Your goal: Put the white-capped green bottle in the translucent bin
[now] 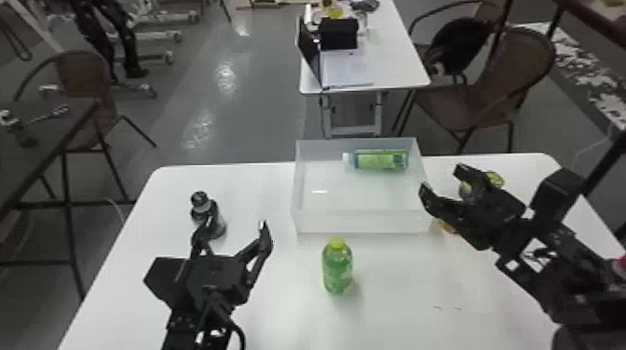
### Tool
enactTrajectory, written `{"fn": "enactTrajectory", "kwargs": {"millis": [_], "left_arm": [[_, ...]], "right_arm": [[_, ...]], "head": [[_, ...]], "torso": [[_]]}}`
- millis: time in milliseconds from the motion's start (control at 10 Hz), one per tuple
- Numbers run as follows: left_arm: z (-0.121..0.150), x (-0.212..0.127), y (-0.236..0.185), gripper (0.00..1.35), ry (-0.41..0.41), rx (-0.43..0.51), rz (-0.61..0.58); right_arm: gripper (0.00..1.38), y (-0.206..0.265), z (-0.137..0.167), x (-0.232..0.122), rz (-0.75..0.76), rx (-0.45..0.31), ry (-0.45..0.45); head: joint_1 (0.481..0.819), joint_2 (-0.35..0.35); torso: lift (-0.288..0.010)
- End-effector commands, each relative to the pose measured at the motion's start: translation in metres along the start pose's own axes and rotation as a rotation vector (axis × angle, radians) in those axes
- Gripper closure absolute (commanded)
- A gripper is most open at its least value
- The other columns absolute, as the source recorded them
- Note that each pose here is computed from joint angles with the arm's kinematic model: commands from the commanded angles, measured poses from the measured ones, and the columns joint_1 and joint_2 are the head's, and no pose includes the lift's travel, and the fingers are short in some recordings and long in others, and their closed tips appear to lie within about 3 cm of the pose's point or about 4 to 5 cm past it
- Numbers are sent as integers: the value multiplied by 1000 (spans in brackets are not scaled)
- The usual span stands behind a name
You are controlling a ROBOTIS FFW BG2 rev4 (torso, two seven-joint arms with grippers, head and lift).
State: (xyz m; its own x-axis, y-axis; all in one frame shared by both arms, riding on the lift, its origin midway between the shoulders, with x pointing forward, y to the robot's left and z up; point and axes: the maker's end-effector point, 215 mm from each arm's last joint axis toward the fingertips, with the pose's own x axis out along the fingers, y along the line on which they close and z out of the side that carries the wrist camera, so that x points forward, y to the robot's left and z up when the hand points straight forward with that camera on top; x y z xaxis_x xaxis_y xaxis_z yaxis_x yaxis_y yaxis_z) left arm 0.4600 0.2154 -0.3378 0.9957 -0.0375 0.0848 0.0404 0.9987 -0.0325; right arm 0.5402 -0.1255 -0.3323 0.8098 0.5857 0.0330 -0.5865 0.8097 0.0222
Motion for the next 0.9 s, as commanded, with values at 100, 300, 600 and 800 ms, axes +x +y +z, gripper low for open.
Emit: {"fn": "enactTrajectory", "kwargs": {"millis": [100, 300, 600, 800], "left_arm": [[0, -4, 3, 361, 6, 4, 9], [-1, -7, 4, 360, 10, 6, 18], [-4, -12, 6, 354, 21, 6, 44], [-5, -12, 2, 360, 26, 0, 41]], "right_arm": [[438, -3, -12, -54, -91, -23, 69], [438, -9, -30, -90, -220, 18, 99], [433, 1, -57, -121, -300, 85, 141], [438, -2, -56, -126, -320, 67, 140]], "head": [[695, 89], [695, 71], [695, 35], [695, 35]], "torso": [[-19], [-19], [-19], [-19]]}}
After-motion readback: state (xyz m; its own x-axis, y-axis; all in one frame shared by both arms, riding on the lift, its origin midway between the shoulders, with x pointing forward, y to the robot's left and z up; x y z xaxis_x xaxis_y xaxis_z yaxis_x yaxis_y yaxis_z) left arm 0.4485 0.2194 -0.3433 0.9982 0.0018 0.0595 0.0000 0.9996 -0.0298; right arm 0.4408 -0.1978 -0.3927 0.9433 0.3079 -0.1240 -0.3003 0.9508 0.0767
